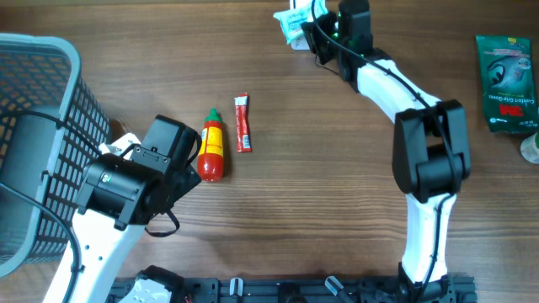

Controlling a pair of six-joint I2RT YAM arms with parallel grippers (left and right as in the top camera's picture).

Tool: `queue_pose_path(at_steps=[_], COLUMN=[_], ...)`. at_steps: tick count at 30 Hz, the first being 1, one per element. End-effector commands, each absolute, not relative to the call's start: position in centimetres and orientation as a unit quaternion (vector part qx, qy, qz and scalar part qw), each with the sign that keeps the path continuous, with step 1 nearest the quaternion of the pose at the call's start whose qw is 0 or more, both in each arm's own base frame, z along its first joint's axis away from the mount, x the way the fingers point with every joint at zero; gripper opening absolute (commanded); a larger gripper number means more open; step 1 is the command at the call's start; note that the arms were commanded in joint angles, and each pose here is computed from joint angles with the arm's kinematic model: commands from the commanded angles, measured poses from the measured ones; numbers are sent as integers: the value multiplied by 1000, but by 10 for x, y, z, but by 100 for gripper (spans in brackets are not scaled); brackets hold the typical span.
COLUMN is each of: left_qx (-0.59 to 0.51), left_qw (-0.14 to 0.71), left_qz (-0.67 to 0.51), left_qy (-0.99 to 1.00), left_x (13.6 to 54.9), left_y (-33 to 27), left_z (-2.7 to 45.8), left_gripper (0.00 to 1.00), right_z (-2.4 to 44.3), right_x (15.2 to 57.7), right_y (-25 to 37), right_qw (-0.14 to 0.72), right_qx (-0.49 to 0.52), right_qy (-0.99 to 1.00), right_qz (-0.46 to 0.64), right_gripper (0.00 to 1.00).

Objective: Scan the item barcode
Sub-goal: 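Present the light-blue pouch to the barcode scanner with the right gripper, then carry the pouch to the right edge and release it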

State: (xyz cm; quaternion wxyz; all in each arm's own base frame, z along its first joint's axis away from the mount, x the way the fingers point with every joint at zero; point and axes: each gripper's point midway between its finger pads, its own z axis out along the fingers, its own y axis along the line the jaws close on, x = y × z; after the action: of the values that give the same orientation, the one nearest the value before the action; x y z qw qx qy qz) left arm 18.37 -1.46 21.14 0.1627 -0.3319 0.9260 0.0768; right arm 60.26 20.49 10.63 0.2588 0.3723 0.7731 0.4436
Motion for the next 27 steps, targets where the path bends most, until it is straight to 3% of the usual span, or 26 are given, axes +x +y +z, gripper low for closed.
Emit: queue_pose_path(at_steps=[1, 10, 15, 21, 27], left_qx=[-327, -327, -327, -327, -327], left_qw=[173, 173, 173, 173, 173], left_qz=[81, 81, 81, 81, 81], left_qy=[926, 926, 926, 926, 926], left_x=[184, 184, 184, 184, 184], left_y=[-12, -12, -12, -12, -12], left_z=[215, 215, 215, 215, 215], left_gripper=[100, 100, 100, 100, 100], right_z=[85, 78, 131, 163, 115], right_x=[613, 611, 599, 539, 434], right_y=[216, 193, 110, -66, -182], right_qw=[247, 236, 248, 260, 144], right_qx=[379, 372, 380, 488, 508], right_qy=[777, 812, 826, 813, 849], right_qz=[438, 383, 333, 183, 27], right_gripper=[5, 5, 5, 5, 5])
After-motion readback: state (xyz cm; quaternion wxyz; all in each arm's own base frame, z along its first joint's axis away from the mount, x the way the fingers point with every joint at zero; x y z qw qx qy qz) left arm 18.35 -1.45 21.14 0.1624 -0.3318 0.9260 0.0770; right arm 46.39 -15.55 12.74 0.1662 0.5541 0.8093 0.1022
